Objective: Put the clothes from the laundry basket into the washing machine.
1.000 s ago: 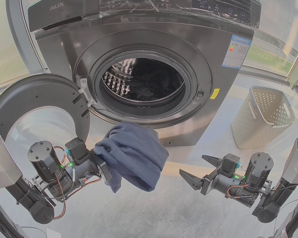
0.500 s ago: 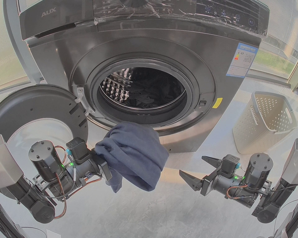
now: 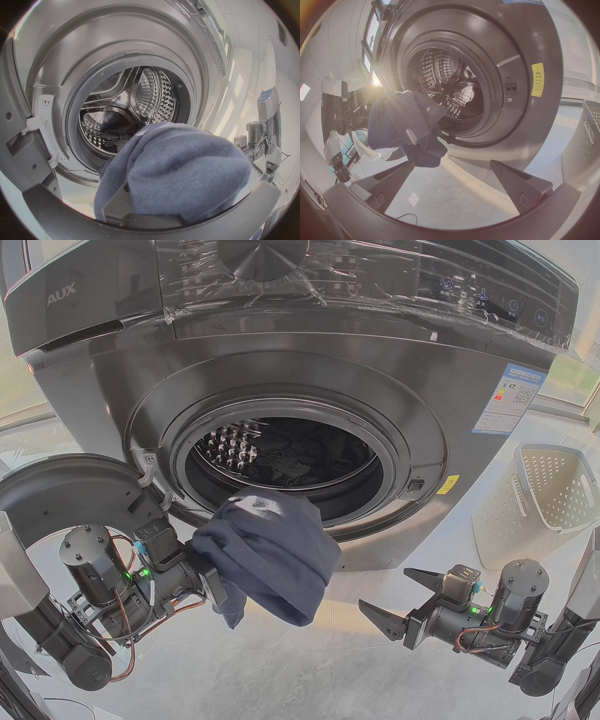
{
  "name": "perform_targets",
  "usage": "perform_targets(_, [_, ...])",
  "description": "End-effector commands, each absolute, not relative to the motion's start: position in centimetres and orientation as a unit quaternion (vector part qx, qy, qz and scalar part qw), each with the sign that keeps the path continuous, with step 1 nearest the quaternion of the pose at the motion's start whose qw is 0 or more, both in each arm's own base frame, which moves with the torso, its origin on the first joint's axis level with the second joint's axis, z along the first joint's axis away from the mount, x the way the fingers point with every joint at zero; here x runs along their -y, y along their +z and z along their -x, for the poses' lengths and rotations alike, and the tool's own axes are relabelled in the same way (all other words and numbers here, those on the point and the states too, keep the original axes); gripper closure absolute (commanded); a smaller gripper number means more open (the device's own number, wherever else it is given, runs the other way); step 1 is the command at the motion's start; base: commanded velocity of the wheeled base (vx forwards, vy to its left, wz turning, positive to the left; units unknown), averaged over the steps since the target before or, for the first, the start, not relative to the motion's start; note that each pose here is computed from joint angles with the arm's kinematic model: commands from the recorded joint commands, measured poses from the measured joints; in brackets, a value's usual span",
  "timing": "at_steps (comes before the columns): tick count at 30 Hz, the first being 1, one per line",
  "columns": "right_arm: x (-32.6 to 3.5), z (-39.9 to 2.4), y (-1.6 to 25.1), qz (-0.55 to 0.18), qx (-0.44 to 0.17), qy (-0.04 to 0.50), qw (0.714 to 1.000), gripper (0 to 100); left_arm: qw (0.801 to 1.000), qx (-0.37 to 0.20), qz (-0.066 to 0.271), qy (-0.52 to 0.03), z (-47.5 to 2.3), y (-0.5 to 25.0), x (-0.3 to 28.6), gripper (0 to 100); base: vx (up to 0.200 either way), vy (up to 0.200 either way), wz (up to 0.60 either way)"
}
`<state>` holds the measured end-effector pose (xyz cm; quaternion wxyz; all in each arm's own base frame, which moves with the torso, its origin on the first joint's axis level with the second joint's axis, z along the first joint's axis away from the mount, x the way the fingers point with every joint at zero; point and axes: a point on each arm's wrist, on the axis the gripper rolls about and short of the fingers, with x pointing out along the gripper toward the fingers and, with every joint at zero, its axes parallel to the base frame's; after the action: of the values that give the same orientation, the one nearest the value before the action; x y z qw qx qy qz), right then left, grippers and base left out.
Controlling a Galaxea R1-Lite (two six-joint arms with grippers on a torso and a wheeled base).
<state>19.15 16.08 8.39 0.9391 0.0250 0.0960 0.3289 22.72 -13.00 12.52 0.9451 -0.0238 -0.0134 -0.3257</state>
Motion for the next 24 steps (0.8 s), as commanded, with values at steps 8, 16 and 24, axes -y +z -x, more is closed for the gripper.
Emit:
perform_targets(8, [-16.18, -19.05, 8.34, -0.024, -0.097, 0.331, 0.938, 0, 0.945, 0.01, 0.023, -0.326, -22.84, 12.3, 13.06, 100, 0.0, 0.0, 0.0])
perform_targets(16, [-16.4, -18.78, 8.29, -0.023, -0.099, 0.337, 0.936, 0, 0.945, 0.009, 0.024, -0.326, -22.84, 12.26, 13.11, 100, 0.15, 0.0, 0.0])
perform_targets(24, [-16.73, -18.58, 7.96, -0.02, -0.105, 0.344, 0.933, 0, 0.944, 0.004, 0.024, -0.33, -22.8, 12.06, 13.36, 100, 0.075, 0.0, 0.0])
